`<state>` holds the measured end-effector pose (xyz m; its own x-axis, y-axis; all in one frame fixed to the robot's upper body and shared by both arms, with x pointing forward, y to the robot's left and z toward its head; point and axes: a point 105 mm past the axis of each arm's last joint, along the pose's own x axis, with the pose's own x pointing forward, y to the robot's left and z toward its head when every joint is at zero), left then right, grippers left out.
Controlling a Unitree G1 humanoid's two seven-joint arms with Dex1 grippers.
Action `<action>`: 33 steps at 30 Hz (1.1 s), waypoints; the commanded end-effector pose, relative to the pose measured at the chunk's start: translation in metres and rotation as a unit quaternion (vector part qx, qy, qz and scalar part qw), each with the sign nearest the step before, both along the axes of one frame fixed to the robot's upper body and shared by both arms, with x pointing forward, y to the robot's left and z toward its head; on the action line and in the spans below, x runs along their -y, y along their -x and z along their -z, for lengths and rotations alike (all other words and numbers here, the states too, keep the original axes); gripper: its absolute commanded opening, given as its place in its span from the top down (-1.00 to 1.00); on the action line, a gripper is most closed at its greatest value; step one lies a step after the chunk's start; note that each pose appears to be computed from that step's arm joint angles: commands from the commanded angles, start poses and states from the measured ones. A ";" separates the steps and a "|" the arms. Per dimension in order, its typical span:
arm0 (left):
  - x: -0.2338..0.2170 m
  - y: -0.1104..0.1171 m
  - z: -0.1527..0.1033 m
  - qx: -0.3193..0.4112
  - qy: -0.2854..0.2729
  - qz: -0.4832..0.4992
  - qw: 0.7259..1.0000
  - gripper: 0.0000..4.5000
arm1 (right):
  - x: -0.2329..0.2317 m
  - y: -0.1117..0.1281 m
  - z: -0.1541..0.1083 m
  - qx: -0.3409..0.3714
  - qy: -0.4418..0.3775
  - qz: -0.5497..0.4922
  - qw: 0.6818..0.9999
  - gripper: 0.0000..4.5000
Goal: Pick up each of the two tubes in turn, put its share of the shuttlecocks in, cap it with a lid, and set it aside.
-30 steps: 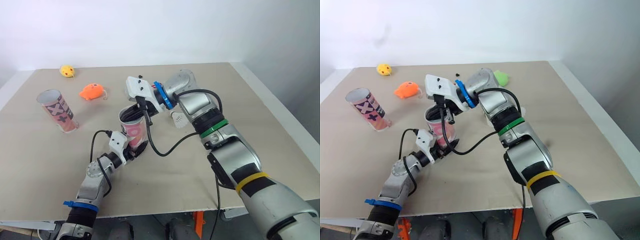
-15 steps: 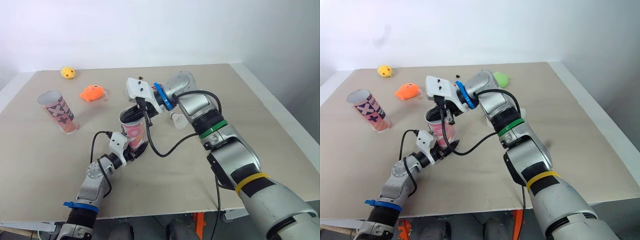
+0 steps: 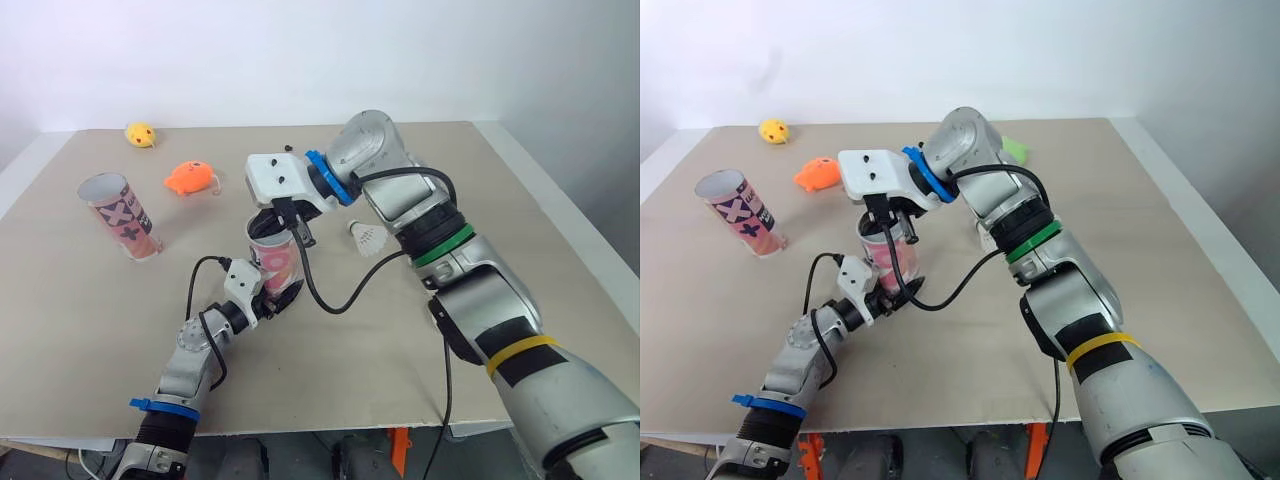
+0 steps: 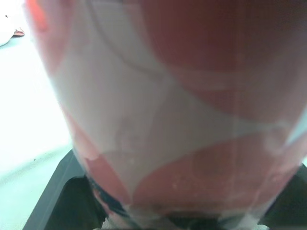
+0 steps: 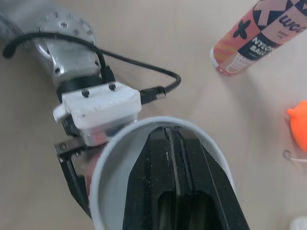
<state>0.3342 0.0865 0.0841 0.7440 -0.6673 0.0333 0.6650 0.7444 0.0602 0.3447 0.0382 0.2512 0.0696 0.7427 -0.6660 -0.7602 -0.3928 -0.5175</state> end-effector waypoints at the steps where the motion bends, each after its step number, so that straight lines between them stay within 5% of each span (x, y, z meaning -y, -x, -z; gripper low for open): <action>1: 0.005 0.004 0.016 -0.029 -0.016 0.012 0.999 -0.41 | 0.006 -0.004 -0.024 0.060 0.011 0.007 0.998 0.97; 8: 0.006 0.004 0.016 -0.030 -0.014 0.011 0.999 -0.41 | 0.019 -0.006 -0.029 0.084 0.041 0.008 0.996 0.97; 28: 0.009 0.004 0.016 -0.031 -0.013 0.012 0.999 -0.41 | 0.017 0.005 0.061 0.022 0.157 -0.017 0.987 0.97; 33: 0.008 0.005 0.015 -0.031 -0.013 0.011 0.999 -0.41 | 0.006 0.017 0.024 -0.032 0.048 -0.025 0.998 0.97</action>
<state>0.3343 0.0831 0.0823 0.7430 -0.6689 0.0221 0.6672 0.7429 0.0544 0.3415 0.0274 0.2467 0.1405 0.6806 -0.7190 -0.7126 -0.4347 -0.5507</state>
